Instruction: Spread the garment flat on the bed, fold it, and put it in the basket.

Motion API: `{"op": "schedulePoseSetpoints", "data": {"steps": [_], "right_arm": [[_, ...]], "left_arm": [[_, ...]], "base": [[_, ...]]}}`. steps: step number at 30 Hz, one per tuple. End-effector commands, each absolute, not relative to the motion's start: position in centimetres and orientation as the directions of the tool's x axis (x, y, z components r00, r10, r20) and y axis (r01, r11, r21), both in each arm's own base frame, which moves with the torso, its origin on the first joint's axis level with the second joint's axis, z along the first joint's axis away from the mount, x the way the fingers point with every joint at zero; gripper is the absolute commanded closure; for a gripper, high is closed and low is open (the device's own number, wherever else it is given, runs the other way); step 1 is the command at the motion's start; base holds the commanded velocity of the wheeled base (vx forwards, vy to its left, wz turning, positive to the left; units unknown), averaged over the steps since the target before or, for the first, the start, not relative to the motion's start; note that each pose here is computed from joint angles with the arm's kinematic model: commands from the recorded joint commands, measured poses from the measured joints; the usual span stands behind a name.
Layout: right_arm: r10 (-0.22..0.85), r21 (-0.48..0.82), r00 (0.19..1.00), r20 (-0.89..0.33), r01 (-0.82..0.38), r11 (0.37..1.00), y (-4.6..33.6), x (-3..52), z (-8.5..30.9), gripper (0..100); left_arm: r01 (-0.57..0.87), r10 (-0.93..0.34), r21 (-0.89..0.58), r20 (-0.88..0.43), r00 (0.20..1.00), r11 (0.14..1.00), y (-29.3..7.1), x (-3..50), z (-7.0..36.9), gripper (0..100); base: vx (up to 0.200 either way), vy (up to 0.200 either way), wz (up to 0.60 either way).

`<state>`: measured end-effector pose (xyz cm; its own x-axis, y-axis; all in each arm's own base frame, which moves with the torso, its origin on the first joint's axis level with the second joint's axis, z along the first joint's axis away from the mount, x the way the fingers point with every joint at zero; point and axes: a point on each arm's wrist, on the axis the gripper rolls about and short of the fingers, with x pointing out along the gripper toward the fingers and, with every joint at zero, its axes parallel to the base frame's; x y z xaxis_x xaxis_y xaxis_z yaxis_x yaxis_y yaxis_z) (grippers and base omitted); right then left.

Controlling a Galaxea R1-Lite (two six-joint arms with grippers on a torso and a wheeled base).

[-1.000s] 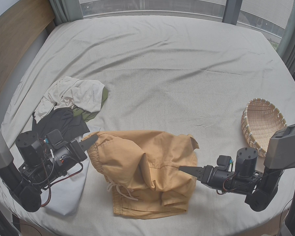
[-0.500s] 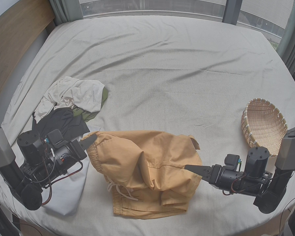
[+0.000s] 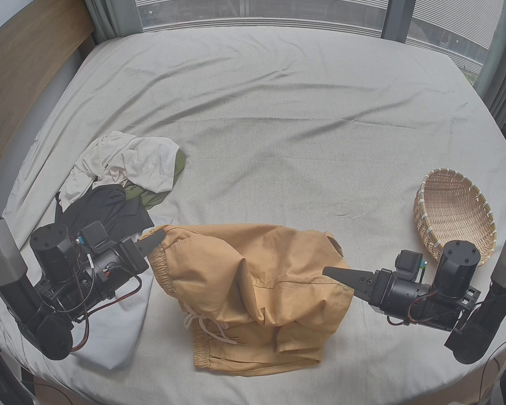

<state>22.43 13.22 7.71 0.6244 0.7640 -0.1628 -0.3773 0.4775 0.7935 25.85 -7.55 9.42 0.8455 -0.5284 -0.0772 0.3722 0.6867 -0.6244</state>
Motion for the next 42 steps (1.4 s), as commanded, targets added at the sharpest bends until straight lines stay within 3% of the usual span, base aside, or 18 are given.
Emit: {"op": "schedulePoseSetpoints", "data": {"steps": [1, 42], "right_arm": [[0.774, 0.787, 0.624, -0.112, -0.420, 0.453, 13.6, 22.7, 8.8, 0], [0.792, 0.785, 0.589, -0.158, -0.412, 0.463, 16.1, 24.5, 6.3, 0]], "left_arm": [[0.375, -0.529, -0.624, -0.073, 0.845, 0.686, -7.6, 25.8, 9.5, 100], [0.390, -0.536, -0.616, -0.063, 0.842, 0.685, -7.8, 25.7, 9.8, 100]], "base": [[0.000, 0.000, 0.00], [0.000, 0.000, 0.00]]}}
